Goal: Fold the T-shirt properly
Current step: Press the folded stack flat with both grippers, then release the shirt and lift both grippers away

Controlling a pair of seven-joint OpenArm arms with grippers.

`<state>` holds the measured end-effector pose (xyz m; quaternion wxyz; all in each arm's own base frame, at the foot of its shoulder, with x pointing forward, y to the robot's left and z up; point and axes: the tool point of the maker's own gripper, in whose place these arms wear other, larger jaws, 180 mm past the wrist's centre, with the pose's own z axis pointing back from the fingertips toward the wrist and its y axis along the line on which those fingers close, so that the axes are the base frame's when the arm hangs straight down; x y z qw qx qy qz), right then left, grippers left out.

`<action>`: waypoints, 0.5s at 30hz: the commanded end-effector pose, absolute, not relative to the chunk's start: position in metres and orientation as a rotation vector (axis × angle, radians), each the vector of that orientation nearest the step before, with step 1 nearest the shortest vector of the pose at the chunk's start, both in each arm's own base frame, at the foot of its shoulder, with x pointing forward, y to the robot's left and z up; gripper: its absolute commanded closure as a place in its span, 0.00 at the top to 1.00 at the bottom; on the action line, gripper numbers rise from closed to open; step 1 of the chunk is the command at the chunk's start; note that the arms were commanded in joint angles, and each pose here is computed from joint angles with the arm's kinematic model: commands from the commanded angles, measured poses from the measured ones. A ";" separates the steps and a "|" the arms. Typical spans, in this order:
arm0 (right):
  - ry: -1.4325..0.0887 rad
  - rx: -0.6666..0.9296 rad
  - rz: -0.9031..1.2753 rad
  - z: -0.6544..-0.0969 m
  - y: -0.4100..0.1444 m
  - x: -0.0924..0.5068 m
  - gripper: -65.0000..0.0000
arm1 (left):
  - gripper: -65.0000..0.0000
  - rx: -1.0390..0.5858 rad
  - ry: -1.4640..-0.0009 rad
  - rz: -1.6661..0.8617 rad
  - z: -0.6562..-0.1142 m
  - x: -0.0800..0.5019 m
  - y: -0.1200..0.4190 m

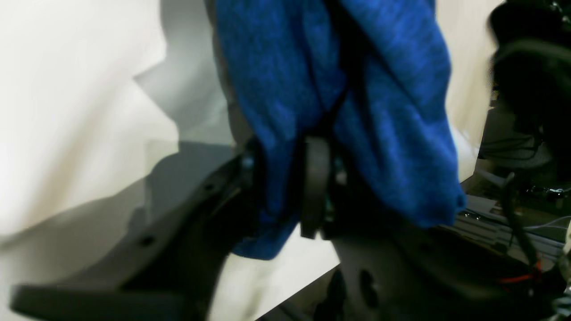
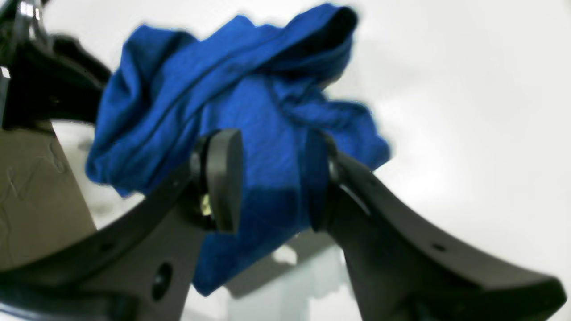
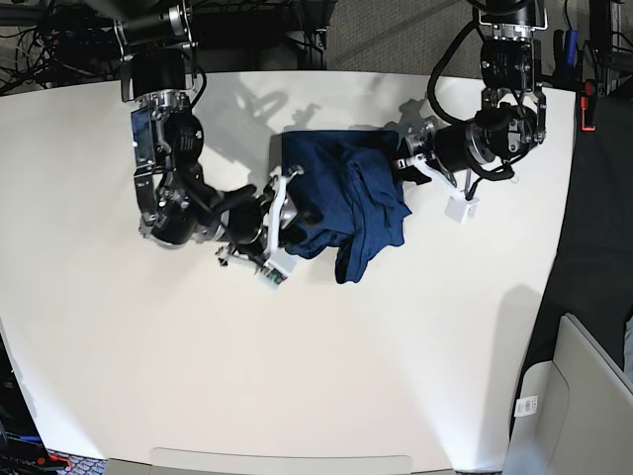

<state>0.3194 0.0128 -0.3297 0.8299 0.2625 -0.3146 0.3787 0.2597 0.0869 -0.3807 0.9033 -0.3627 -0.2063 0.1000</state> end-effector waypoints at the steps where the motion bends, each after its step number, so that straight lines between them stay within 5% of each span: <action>1: -0.726 0.557 0.819 -0.314 0.014 0.329 0.37 | 0.29 -0.773 -0.461 0.200 -0.369 0.267 0.086; 15: -0.704 0.517 0.815 -0.323 -0.001 0.327 0.37 | 0.34 -0.704 -0.601 0.340 -0.347 0.280 0.150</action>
